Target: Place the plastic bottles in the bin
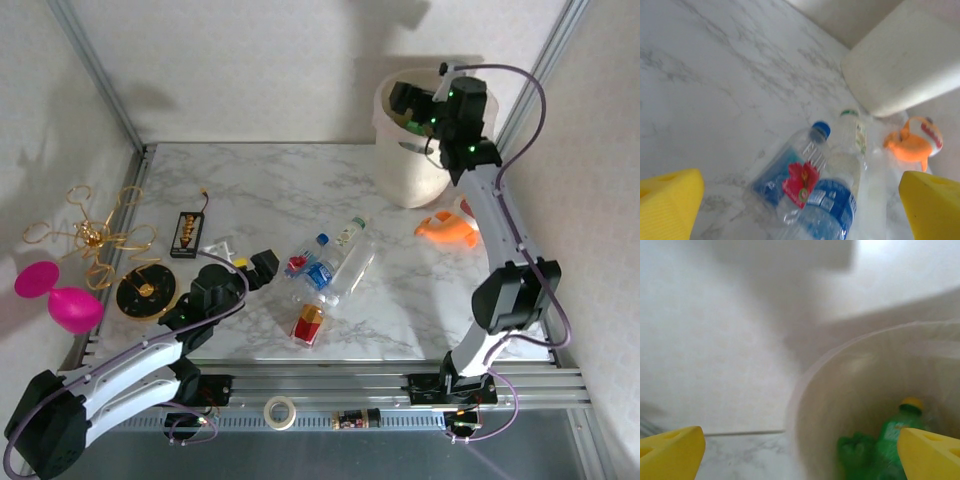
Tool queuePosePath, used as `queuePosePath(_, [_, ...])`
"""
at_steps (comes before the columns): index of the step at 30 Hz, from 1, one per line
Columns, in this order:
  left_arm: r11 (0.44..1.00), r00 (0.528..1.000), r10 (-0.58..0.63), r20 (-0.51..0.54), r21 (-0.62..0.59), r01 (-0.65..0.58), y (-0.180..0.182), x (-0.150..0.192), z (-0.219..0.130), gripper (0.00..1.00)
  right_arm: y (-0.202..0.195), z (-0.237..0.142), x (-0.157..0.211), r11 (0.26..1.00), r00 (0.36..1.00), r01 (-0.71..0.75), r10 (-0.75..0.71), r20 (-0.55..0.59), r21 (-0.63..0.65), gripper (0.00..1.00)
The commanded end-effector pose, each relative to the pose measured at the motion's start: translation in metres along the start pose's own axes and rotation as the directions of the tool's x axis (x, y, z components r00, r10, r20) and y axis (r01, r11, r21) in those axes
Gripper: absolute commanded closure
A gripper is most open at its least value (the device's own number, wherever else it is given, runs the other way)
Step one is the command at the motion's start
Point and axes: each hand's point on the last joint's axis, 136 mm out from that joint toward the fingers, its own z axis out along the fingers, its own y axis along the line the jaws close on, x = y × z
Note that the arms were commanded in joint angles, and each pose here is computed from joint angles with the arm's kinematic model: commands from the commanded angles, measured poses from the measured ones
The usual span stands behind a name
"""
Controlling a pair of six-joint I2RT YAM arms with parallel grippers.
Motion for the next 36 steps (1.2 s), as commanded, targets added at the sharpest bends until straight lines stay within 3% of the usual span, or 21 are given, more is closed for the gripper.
queuePosePath(1, [0.997, 0.993, 0.07, -0.09, 0.024, -0.068, -0.014, 0.015, -0.004, 0.01, 0.011, -0.022, 0.0, 0.998, 0.997, 0.042, -0.044, 0.063, 0.037, 0.01])
queuePosePath(10, [0.985, 0.94, 0.169, -0.298, 0.092, -0.148, -0.031, 0.086, -0.011, 0.0, 0.034, -0.064, 0.11, 0.996, 1.0, -0.003, 0.003, -0.005, -0.089, 0.01])
queuePosePath(17, [0.954, 0.866, 0.3, -0.401, 0.156, -0.258, -0.044, 0.13, -0.023, 0.0, 0.049, -0.098, 0.181, 0.99, 0.995, -0.019, 0.006, -0.096, -0.139, 0.01])
queuePosePath(27, [0.899, 0.741, 0.433, -0.513, 0.185, -0.398, -0.037, 0.183, -0.037, 0.01, 0.014, -0.119, 0.23, 0.985, 0.973, -0.173, 0.169, -0.159, -0.01, 0.01])
queuePosePath(36, [0.894, 0.728, 0.429, -0.535, 0.134, -0.428, -0.024, 0.195, -0.03, 0.02, 0.022, -0.107, 0.256, 0.978, 0.948, -0.204, 0.188, -0.257, -0.035, 0.01])
